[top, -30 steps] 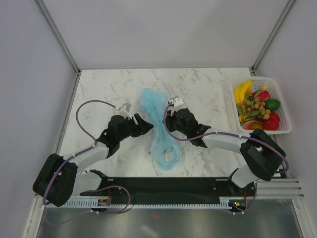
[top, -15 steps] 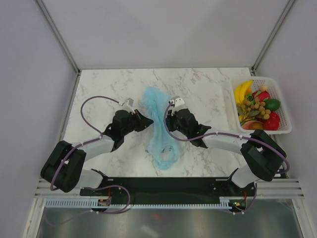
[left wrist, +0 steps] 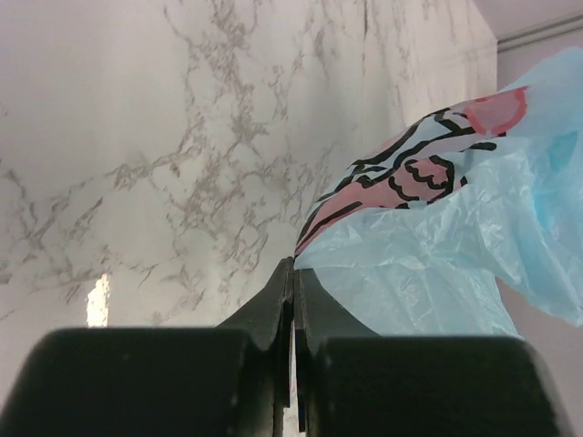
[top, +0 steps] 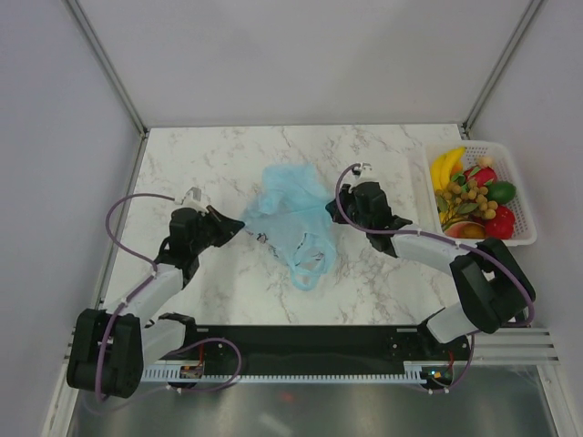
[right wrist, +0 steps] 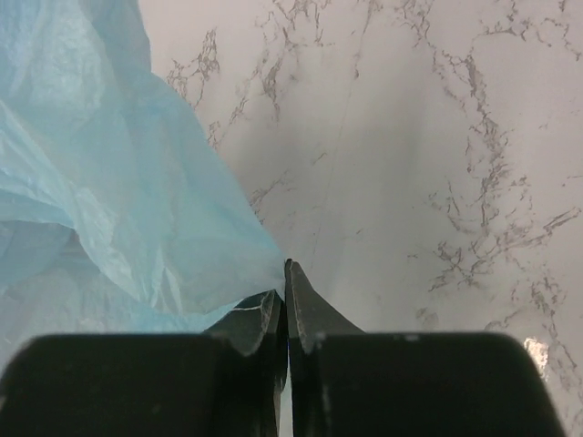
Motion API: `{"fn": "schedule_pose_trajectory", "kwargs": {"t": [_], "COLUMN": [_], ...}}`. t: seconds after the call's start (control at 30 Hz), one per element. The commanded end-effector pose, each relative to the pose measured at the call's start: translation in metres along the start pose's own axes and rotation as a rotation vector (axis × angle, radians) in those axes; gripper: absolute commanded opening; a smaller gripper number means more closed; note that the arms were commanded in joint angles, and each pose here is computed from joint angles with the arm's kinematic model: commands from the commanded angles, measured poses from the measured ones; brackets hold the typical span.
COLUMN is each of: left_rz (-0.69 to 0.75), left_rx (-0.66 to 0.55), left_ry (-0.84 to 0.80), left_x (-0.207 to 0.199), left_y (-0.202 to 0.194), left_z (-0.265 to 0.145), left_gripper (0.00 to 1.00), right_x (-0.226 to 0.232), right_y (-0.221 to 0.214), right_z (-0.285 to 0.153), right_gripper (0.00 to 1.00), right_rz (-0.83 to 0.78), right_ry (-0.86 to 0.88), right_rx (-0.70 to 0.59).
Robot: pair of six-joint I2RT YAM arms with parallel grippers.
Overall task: Place the fake fruits into the plastic bag and tie a complex knot
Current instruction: Open the plastic bag at the center of the board.
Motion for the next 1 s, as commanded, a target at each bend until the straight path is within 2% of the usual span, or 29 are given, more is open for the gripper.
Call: {"fn": "schedule_pose_trajectory", "kwargs": {"t": [0.0, 0.1, 0.17, 0.2, 0.23, 0.27, 0.37, 0.4, 0.47, 0.5, 0.53, 0.63, 0.73, 0.97], "left_rz": [0.016, 0.030, 0.059, 0.066, 0.084, 0.089, 0.110, 0.117, 0.137, 0.144, 0.164, 0.190, 0.204, 0.282], "left_rx": [0.036, 0.067, 0.073, 0.080, 0.076, 0.083, 0.060, 0.043, 0.025, 0.017, 0.006, -0.020, -0.049, -0.077], "left_ry": [0.073, 0.053, 0.035, 0.038, 0.038, 0.042, 0.052, 0.059, 0.071, 0.081, 0.080, 0.090, 0.099, 0.044], "left_x": [0.025, 0.022, 0.018, 0.018, 0.016, 0.017, 0.015, 0.015, 0.014, 0.014, 0.011, 0.007, 0.002, -0.023], "left_y": [-0.009, -0.012, -0.009, -0.009, -0.005, -0.006, -0.001, 0.003, 0.009, 0.011, 0.017, 0.029, 0.043, 0.063], "left_z": [-0.002, 0.002, 0.003, 0.002, 0.002, 0.001, -0.005, -0.007, -0.010, -0.012, -0.013, -0.014, -0.012, 0.010], "left_gripper": [0.02, 0.02, 0.02, 0.07, 0.17, 0.38, 0.71, 0.75, 0.81, 0.81, 0.82, 0.84, 0.86, 0.91], "right_x": [-0.011, -0.004, 0.009, 0.012, 0.016, 0.019, 0.028, 0.031, 0.037, 0.037, 0.039, 0.038, 0.041, 0.045], "right_y": [0.002, 0.003, 0.001, 0.002, 0.002, -0.002, -0.007, -0.010, -0.017, -0.018, -0.020, -0.015, -0.011, 0.009], "right_z": [-0.003, -0.006, -0.010, -0.010, -0.011, -0.010, -0.005, -0.004, -0.001, 0.001, 0.001, 0.003, 0.008, 0.029], "right_gripper": [0.08, 0.22, 0.24, 0.23, 0.21, 0.14, 0.11, 0.11, 0.17, 0.25, 0.38, 0.55, 0.61, 0.61], "right_rz": [0.045, 0.019, 0.001, -0.003, -0.006, -0.009, -0.036, -0.053, -0.080, -0.088, -0.099, -0.128, -0.142, -0.172], "right_ry": [-0.018, 0.025, 0.109, 0.129, 0.149, 0.167, 0.194, 0.197, 0.198, 0.193, 0.196, 0.184, 0.183, 0.115], "right_rx": [0.004, 0.001, 0.014, 0.014, 0.012, 0.029, 0.059, 0.067, 0.093, 0.094, 0.099, 0.089, 0.090, 0.076]}}
Point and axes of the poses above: each gripper's point midway between its finger pads, its own z axis out along the fingers, its own x axis along the line the jaws close on, y = z × x, the point moved 1 cm from there along -z, back along the fingers, and after that the axes turned 7 degrees about z, right-handed, at the moved point
